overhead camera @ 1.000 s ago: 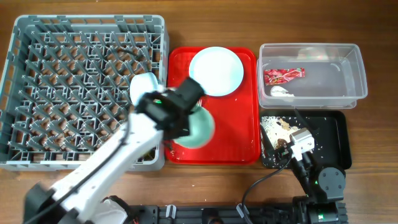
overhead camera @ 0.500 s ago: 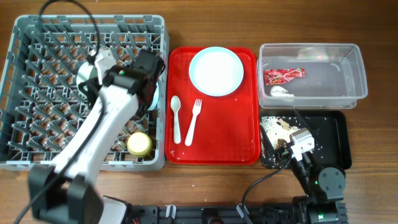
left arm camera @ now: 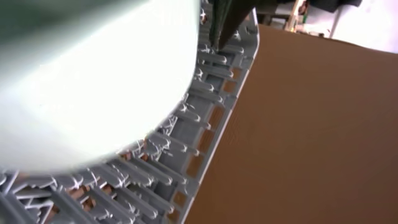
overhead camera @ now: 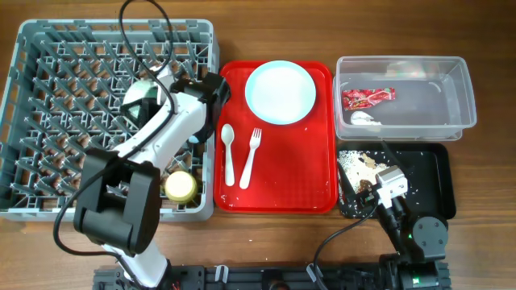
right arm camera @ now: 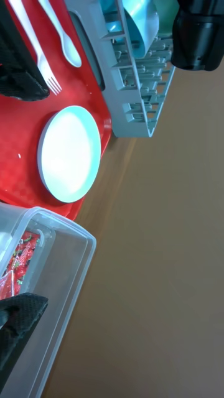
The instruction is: Sort waste into correct bins and load items into the dishwasher rack
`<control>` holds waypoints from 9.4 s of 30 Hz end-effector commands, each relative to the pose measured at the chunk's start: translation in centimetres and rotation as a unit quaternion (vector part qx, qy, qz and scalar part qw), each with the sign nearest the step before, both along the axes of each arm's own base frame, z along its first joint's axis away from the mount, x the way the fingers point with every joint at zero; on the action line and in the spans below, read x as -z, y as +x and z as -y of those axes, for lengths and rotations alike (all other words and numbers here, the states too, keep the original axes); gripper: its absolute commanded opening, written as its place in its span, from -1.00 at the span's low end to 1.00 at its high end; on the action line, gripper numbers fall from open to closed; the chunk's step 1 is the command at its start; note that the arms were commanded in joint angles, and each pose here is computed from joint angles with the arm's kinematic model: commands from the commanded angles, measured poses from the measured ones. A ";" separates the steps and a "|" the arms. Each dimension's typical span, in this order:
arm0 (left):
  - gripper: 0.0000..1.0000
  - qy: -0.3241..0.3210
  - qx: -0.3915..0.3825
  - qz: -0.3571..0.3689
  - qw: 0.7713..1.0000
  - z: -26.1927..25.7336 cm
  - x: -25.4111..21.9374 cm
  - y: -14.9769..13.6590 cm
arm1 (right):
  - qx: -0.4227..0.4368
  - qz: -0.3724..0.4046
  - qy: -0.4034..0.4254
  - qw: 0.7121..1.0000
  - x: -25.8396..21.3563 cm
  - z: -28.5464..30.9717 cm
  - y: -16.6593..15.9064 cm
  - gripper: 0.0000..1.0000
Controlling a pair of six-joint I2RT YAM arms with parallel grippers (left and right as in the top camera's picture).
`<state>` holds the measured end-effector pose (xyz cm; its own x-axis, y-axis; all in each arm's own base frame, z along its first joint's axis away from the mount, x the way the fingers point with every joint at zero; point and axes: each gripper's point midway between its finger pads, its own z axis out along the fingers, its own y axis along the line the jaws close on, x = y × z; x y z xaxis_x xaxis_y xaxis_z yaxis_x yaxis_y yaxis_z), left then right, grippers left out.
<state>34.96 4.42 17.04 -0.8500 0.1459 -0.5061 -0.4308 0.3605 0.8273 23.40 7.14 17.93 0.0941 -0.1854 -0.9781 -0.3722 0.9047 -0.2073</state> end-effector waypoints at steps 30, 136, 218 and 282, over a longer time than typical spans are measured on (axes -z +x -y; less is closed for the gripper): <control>0.84 -0.475 -0.038 0.229 0.849 -1.9 -10.1 -1.4 | -0.005 0.006 -0.003 1.000 -0.2 -0.1 -0.1 1.00; -0.87 0.021 -0.015 -0.028 0.999 1.4 -0.2 -0.2 | -0.005 0.004 -0.003 1.000 -0.1 -0.1 -0.1 0.99; -0.92 -0.031 -0.051 0.039 0.997 1.2 -3.1 -1.1 | -0.005 0.001 -0.003 1.000 0.0 -0.1 0.0 0.99; 0.25 -0.565 0.244 -0.181 0.767 26.2 13.1 -7.5 | -0.005 0.001 -0.003 1.000 0.0 -0.1 0.0 1.00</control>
<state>27.23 -21.92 5.98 -0.9510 0.0568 -0.3040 0.1070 0.9827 -0.1510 23.44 7.11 17.81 0.0882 -0.1860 -0.9786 -0.3720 0.9052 -0.2056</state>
